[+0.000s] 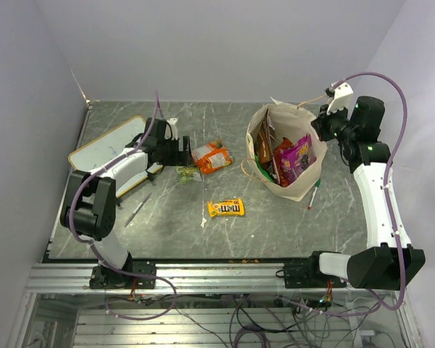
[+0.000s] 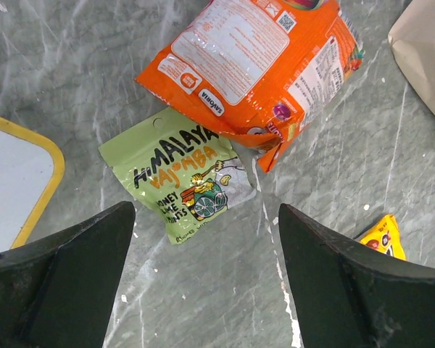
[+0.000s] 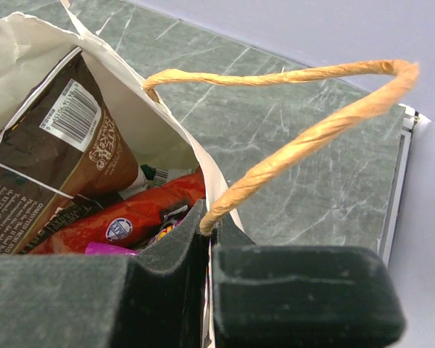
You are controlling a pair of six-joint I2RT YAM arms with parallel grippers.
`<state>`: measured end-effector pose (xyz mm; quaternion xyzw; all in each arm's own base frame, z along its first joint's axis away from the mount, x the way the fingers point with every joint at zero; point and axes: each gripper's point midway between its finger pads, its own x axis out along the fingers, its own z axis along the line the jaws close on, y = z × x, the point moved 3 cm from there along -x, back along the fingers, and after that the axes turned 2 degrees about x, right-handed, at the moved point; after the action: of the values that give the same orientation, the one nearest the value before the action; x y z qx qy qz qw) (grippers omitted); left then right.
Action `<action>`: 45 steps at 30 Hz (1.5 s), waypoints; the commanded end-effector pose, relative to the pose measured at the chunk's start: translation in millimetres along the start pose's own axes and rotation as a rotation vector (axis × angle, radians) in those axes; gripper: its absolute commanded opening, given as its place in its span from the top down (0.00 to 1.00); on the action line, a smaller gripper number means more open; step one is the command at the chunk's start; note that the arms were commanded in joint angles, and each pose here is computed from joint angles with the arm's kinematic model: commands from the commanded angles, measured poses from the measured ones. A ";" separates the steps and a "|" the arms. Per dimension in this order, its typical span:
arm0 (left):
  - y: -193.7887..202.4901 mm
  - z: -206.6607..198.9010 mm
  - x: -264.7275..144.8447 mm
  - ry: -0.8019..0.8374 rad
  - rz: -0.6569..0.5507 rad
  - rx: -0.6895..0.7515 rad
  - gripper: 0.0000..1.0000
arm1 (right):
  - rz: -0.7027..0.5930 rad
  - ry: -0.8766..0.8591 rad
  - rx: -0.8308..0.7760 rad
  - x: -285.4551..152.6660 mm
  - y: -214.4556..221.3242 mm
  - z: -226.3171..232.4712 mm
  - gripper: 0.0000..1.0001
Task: Place the snacks into the paper bag
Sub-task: Pick up the snack from the center of the board.
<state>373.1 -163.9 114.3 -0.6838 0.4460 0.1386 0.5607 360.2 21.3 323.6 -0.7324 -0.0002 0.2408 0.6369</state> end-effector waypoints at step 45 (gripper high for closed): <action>-11.6 -11.4 79.9 0.185 0.046 -0.199 0.30 | -0.045 -0.044 -0.015 -4.1 -1.7 4.3 1.00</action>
<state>408.5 -202.4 58.2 -0.7254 0.4964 0.1683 0.4462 354.4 24.3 322.8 -0.7280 -0.0189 0.2495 0.6383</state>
